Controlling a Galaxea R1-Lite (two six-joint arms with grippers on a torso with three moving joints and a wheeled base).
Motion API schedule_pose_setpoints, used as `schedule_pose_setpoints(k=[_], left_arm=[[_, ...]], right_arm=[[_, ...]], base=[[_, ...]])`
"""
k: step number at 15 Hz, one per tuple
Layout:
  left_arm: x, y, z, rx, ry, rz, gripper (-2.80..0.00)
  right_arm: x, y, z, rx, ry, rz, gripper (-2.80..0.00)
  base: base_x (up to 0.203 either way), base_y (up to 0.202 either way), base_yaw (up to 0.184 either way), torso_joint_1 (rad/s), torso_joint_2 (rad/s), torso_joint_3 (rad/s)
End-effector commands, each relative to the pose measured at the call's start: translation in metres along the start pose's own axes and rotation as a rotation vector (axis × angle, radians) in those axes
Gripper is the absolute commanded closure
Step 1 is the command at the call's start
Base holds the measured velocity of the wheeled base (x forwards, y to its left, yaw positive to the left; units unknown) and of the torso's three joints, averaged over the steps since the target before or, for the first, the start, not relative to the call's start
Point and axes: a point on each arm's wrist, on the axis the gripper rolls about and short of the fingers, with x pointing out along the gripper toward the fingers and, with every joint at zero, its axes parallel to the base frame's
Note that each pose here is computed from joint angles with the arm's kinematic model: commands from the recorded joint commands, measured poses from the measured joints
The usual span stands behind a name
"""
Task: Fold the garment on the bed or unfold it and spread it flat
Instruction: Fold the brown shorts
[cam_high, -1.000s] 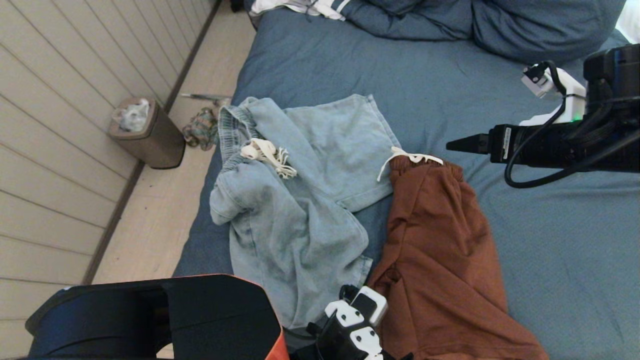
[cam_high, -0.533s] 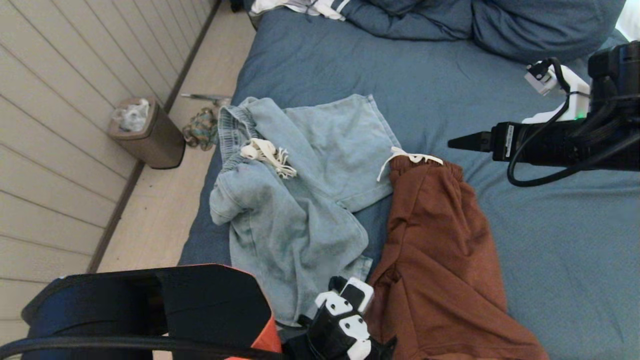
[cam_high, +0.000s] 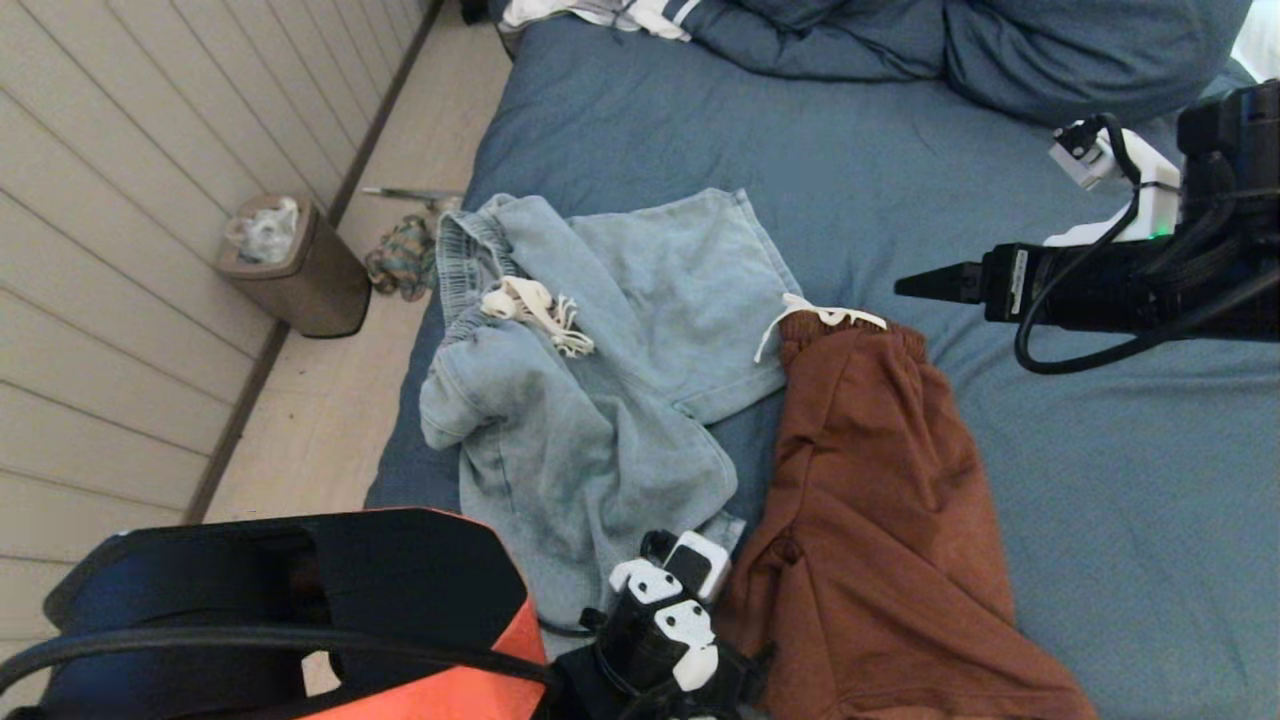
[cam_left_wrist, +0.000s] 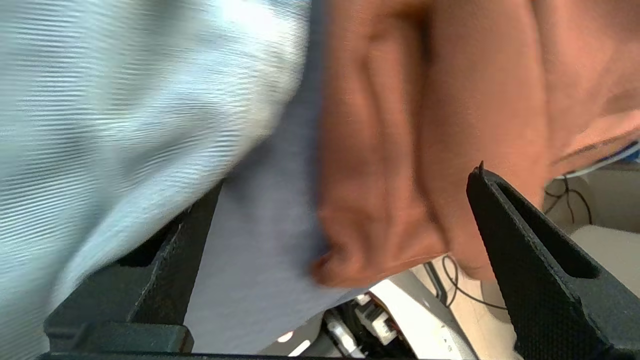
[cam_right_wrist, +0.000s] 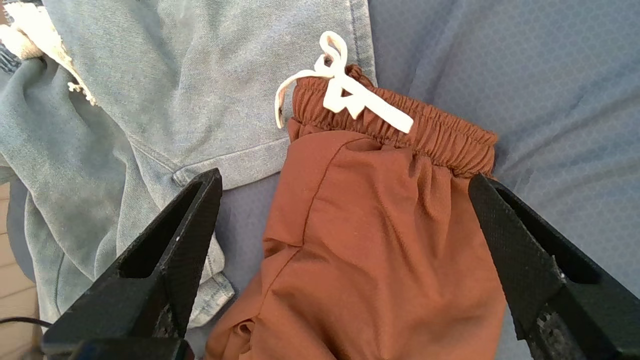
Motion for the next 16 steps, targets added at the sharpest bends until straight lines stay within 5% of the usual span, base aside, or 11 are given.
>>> schedule_pose_setpoints(k=[1, 16], left_arm=[[0.008, -0.014, -0.013, 0.018, 0.023, -0.032, -2.80], [0.032, -0.050, -0.015, 0.049, 0.042, -0.086, -2.80]], right_arm=[[0.000, -0.001, 0.000, 0.001, 0.000, 0.000, -2.80], [-0.001, 0.000, 0.004, -0.002, -0.014, 0.000, -2.80]], base=[[0.000, 0.000, 0.000, 0.000, 0.00, 0.000], [0.000, 0.000, 0.000, 0.000, 0.00, 0.000]])
